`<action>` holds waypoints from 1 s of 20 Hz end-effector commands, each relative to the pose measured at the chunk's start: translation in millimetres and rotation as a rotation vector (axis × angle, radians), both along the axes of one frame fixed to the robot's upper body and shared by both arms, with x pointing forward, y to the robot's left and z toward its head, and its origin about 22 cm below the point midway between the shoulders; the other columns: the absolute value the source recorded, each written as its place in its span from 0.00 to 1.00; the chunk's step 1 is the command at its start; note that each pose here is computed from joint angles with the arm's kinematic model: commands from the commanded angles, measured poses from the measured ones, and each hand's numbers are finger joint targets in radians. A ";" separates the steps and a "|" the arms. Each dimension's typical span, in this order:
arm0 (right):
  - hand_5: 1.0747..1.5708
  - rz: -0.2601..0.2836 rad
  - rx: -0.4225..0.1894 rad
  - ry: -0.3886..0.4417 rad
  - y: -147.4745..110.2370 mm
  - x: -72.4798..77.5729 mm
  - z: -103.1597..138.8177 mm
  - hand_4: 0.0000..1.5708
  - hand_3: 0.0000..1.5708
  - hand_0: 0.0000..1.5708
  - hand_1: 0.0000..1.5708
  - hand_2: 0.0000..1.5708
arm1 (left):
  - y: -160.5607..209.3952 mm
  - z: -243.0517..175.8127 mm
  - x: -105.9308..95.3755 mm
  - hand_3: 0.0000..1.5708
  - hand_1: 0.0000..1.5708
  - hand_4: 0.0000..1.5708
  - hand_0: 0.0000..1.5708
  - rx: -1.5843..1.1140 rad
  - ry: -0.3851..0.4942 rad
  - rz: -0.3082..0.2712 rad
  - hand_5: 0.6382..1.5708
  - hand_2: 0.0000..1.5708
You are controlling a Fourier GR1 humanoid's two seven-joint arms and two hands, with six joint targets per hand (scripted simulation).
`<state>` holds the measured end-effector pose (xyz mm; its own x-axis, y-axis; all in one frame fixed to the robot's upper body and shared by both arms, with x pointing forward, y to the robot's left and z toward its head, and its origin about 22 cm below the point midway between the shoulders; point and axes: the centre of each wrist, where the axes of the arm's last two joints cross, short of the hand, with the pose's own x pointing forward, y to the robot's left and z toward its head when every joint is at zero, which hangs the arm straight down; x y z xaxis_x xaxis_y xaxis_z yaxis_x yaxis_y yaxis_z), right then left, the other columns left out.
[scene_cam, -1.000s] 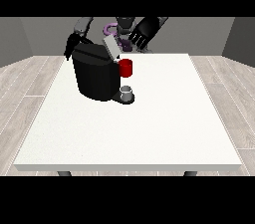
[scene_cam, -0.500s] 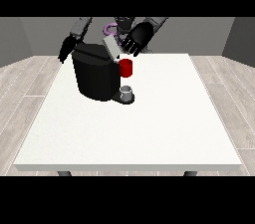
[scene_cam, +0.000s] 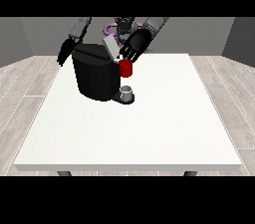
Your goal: Insert the coffee pod into the coffee machine and close the lid
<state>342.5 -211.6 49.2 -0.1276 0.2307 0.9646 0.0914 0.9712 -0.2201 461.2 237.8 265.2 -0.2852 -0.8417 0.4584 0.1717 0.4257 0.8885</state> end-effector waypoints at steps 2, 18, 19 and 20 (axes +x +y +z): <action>1.00 -0.012 0.006 0.026 6.6 -4.3 -8.6 0.02 0.00 0.00 0.00 0.00 | -2.8 -4.6 1.8 0.78 0.77 0.27 0.77 0.018 0.052 -0.022 1.00 0.80; 1.00 -0.030 0.026 -0.022 -2.0 8.1 4.9 0.00 0.00 0.00 0.00 0.00 | 5.3 24.5 -0.7 0.76 0.77 0.22 0.77 0.031 -0.077 -0.025 1.00 0.79; 1.00 -0.049 0.008 0.007 -6.3 7.1 0.5 0.00 0.00 0.00 0.00 0.00 | -5.0 15.3 1.5 0.76 0.77 0.23 0.77 0.008 -0.050 -0.032 1.00 0.79; 1.00 -0.024 -0.017 -0.048 -15.3 13.7 15.3 0.00 0.00 0.00 0.00 0.00 | -14.1 14.6 1.3 0.74 0.76 0.23 0.76 0.003 -0.097 -0.035 1.00 0.78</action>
